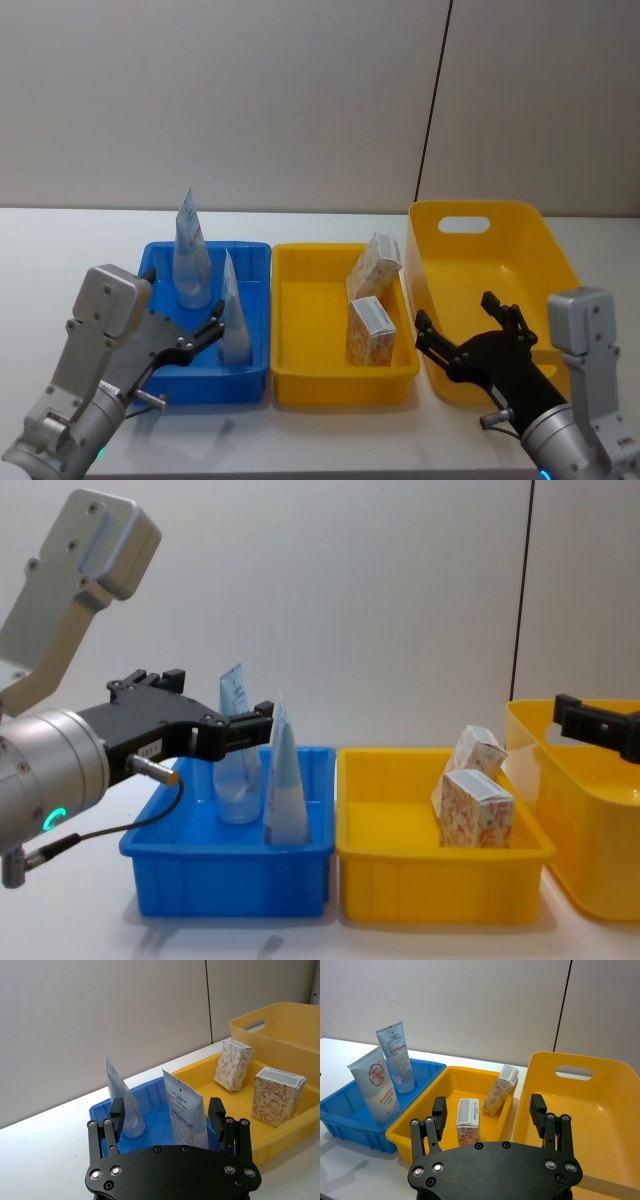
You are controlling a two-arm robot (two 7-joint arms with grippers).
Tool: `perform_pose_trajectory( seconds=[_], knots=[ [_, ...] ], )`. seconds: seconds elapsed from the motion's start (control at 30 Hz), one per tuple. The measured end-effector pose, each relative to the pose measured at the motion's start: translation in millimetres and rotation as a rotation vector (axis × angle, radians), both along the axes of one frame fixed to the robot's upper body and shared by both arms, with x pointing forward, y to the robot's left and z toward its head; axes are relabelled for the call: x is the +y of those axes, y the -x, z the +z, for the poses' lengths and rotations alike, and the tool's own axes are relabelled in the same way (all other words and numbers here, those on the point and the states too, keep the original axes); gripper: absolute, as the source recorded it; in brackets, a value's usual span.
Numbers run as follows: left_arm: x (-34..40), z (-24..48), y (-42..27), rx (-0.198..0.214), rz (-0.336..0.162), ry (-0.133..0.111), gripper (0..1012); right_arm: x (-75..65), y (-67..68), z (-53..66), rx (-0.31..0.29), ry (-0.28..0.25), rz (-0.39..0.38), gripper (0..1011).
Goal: Bimanual collaborative sorting of washing and personal care products
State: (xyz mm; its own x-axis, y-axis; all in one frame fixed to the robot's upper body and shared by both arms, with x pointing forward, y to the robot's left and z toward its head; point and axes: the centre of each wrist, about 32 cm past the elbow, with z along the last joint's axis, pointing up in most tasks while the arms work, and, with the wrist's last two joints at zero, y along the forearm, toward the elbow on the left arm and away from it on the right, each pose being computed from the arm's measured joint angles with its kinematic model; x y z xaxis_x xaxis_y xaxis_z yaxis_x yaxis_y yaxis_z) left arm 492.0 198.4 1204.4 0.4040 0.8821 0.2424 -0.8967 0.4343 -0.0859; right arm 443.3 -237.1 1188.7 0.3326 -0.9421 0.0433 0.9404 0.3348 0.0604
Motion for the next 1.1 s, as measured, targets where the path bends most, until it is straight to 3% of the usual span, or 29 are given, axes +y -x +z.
perform_pose_trajectory(
  seconds=[1.1],
  knots=[
    [0.0, 0.0, 0.0, 0.0, 0.0, 0.0, 1001, 0.0, 0.0, 0.0, 0.0, 0.0, 0.0, 1004]
  ],
)
